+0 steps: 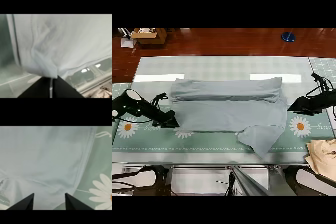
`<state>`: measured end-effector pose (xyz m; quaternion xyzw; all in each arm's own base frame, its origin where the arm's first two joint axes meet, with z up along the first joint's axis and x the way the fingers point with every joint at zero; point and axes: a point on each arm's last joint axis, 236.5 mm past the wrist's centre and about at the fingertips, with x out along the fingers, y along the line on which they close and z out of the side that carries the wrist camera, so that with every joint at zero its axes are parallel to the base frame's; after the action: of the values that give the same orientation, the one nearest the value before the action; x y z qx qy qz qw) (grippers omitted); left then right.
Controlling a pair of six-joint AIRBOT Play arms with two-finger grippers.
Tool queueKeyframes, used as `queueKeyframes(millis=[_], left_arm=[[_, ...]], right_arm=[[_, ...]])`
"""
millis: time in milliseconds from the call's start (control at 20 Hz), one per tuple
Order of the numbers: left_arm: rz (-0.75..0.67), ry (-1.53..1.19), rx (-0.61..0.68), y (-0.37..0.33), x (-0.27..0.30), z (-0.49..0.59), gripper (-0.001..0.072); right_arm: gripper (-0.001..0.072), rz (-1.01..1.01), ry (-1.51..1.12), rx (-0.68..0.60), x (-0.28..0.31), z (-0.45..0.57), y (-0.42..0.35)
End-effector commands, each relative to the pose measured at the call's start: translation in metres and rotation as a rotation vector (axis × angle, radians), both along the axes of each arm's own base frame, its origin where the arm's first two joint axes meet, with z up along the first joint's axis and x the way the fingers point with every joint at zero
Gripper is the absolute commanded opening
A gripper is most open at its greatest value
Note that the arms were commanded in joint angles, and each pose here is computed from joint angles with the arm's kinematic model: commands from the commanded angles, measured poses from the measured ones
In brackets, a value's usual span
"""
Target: Fold the shirts.
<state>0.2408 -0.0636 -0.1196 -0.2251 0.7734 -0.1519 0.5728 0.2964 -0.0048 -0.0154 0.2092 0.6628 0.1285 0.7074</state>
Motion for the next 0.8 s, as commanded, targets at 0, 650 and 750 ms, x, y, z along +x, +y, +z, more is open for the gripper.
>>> queueKeyframes(millis=[0, 650, 750], left_arm=[[0.028, 0.004, -0.012, -0.002, 0.005, -0.013, 0.0021], [0.080, -0.126, -0.079, 0.003, 0.029, 0.018, 0.0022], [0.103, -0.137, -0.100, -0.002, 0.034, 0.021, 0.0022]], right_arm=[[0.0474, 0.020, 0.033, 0.016, -0.009, 0.001, 0.003], [0.0483, -0.223, 0.132, 0.104, -0.081, -0.073, 0.010], [0.0483, -0.243, 0.135, 0.108, -0.084, -0.080, 0.013]])
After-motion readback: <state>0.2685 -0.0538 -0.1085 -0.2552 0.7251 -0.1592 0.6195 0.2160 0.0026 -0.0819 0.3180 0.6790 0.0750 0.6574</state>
